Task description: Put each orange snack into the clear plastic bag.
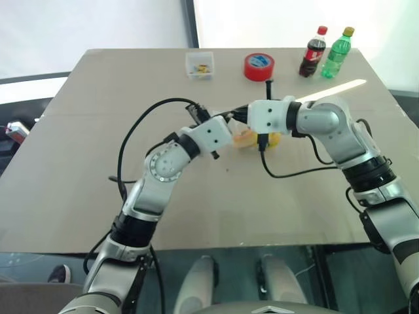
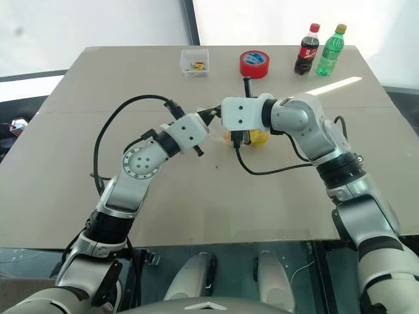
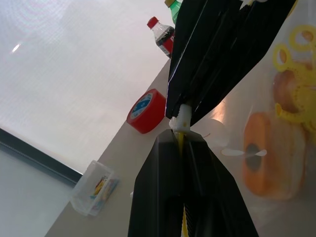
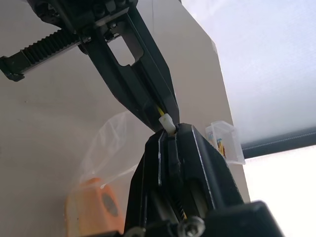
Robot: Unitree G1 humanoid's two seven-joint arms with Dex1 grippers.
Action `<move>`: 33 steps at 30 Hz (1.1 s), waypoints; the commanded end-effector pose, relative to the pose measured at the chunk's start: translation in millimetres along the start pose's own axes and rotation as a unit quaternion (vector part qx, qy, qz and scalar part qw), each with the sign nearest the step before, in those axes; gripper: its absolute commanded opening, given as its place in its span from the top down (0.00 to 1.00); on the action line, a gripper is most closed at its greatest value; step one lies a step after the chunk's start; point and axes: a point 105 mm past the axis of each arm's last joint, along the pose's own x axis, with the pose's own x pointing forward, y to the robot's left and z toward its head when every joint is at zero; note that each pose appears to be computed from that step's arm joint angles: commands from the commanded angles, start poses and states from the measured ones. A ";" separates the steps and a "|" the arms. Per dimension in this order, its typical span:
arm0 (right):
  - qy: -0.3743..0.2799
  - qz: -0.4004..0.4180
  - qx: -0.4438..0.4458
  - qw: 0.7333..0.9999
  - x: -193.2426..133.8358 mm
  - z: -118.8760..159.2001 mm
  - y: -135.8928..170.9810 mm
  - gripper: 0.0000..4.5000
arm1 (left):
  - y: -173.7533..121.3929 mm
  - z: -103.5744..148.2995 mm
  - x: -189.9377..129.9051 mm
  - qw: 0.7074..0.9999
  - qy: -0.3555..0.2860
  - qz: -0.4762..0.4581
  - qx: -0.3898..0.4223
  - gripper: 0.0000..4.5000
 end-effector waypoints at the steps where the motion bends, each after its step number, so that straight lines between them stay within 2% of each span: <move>1: -0.019 -0.023 -0.018 0.999 -1.9 11.9 -14.5 1.00 | 4.4 10.3 0.8 1.000 -0.019 0.010 0.007 1.00; 8: -0.024 -0.025 -0.021 0.999 -1.5 13.8 -13.7 1.00 | 4.0 9.4 0.9 1.000 -0.018 0.010 0.003 1.00; 16: 0.015 -0.041 -0.010 0.999 -13.8 -3.2 -18.0 1.00 | 14.8 -8.7 -3.8 0.999 0.028 0.039 0.006 1.00; 25: 0.054 -0.050 0.005 0.997 -25.6 -19.8 -18.9 1.00 | 19.2 -14.0 -4.2 0.998 0.043 0.051 0.008 1.00; 33: 0.051 -0.048 0.018 0.997 -26.6 -18.4 -16.0 1.00 | 11.2 -4.7 -2.1 0.999 0.019 0.035 0.000 1.00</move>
